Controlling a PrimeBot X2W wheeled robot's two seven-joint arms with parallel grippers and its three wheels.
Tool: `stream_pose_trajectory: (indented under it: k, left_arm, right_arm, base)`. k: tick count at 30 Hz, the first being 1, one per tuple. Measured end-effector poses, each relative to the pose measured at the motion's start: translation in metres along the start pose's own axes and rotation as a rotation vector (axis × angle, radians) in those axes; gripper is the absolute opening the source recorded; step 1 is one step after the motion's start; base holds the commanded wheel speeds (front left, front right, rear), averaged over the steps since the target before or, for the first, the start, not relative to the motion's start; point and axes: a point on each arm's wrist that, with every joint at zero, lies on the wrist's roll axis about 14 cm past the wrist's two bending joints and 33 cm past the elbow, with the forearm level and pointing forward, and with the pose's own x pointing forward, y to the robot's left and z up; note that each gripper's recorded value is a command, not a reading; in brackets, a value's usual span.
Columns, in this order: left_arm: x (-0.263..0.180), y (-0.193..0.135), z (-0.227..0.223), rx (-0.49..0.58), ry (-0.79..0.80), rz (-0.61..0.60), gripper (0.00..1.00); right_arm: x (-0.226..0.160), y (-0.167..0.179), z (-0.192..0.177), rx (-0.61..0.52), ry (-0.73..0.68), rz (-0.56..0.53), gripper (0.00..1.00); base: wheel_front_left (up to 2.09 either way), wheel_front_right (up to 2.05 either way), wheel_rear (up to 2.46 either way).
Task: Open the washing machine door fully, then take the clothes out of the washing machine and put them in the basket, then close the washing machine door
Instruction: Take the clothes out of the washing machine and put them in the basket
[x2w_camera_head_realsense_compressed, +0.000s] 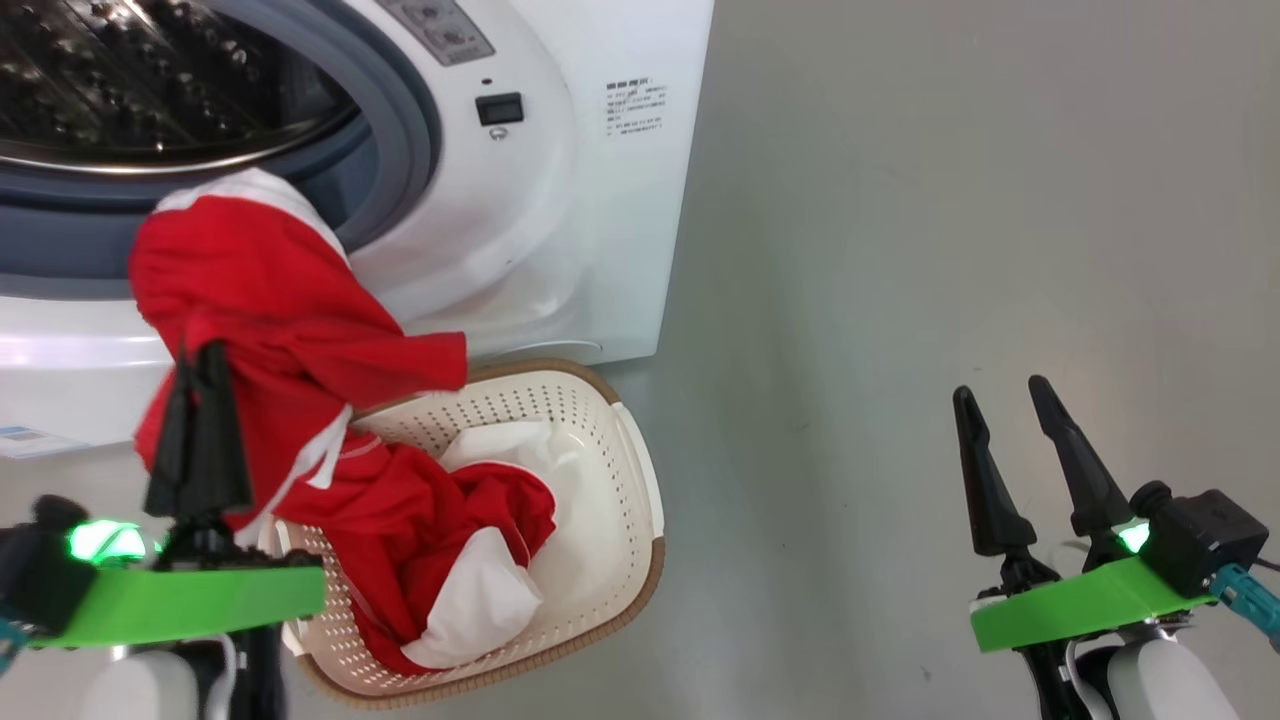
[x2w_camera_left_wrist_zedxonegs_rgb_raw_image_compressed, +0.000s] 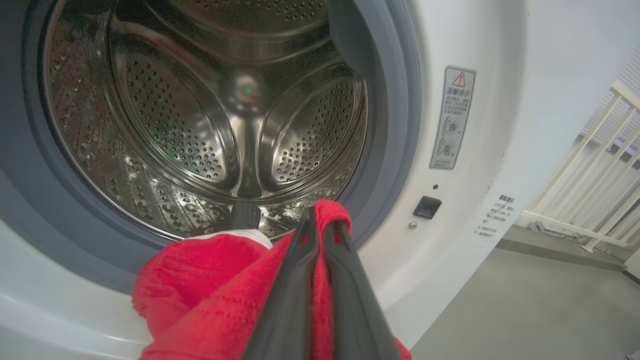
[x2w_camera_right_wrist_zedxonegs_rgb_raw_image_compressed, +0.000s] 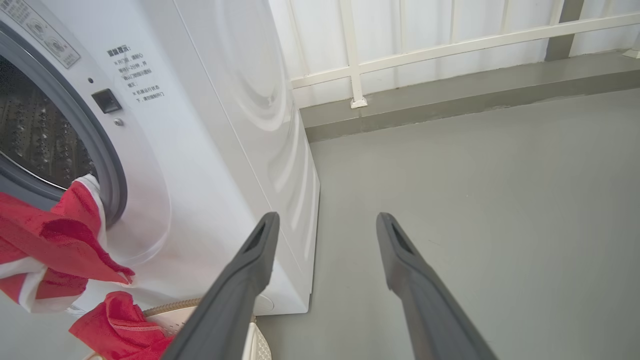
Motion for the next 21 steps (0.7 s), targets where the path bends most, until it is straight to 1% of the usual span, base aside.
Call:
stream_pose_trajectory:
  k: [4,11,16,17,21]
  left_arm:
    - [-0.005,0.003,-0.031,-0.004,0.092,0.010,0.00]
    - [-0.019,-0.004,-0.084,-0.001,0.253,-0.017,0.00]
    - [-0.038,0.006,-0.123,-0.013,0.384,0.019,0.00]
    - [-0.047,0.014,-0.138,-0.015,0.437,0.045,0.00]
    - [-0.057,0.028,-0.159,-0.001,0.513,0.079,0.00]
  right_arm:
    - [0.005,0.000,-0.001,-0.001,0.000,0.001,1.00]
    - [0.007,-0.004,-0.007,-0.001,0.015,-0.010,1.00]
    - [0.011,-0.004,-0.010,-0.001,0.021,-0.008,1.00]
    - [0.011,-0.004,-0.013,0.000,0.029,-0.007,1.00]
    - [0.013,-0.005,-0.019,0.000,0.045,-0.009,1.00]
  base:
    - [0.00,0.00,0.00]
    - [0.00,0.00,0.00]
    - [0.00,0.00,0.00]
    - [0.00,0.00,0.00]
    - [0.00,0.00,0.00]
